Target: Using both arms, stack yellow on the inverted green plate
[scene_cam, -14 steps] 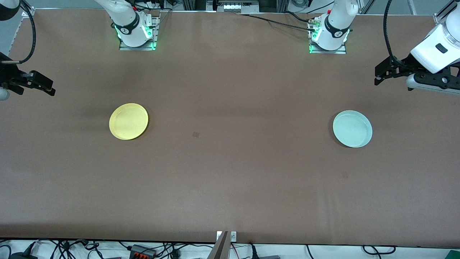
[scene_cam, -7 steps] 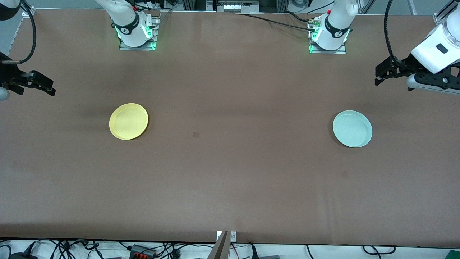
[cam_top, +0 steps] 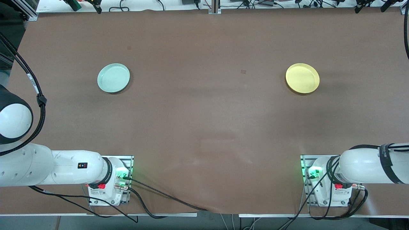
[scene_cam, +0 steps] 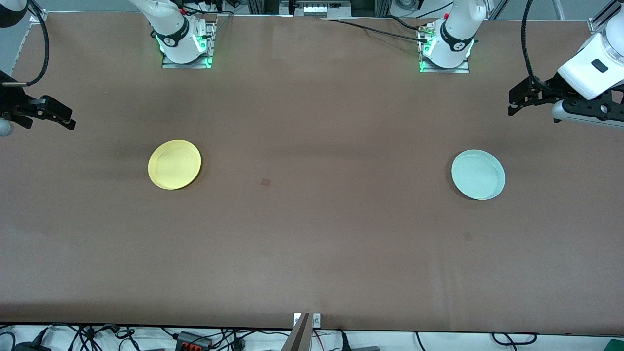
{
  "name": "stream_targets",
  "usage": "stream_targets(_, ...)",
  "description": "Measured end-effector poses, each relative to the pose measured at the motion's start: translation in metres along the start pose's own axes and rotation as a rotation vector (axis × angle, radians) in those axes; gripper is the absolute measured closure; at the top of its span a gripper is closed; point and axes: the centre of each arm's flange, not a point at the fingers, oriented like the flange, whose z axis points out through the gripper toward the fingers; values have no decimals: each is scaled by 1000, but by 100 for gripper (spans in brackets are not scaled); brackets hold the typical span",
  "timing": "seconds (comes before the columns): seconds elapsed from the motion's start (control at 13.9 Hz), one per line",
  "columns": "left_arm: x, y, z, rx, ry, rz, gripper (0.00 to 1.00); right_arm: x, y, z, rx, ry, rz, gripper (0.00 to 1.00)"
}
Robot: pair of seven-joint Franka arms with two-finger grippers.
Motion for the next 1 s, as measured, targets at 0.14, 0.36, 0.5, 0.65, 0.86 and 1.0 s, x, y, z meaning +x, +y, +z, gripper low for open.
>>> stream_targets(0.14,-3,-4,2,-2,-23,-18,0,0,0,0,0,1,0,0)
stream_targets(0.36,4,-23,18,-10,-57,-50,0,0,0,0,0,2,0,0)
stream_targets(0.5,14,-32,38,-18,-93,-63,0,0,0,0,0,2,-1,0)
stream_targets(0.65,22,-45,58,-27,-128,-82,0,0,-4,-1,0,2,-7,0)
stream_targets(0.86,33,-74,94,-45,-189,-126,0,1,-13,-1,0,2,-23,0)
stream_targets(1.0,41,-108,128,-64,-229,-172,0,1,-13,-1,0,1,-24,0)
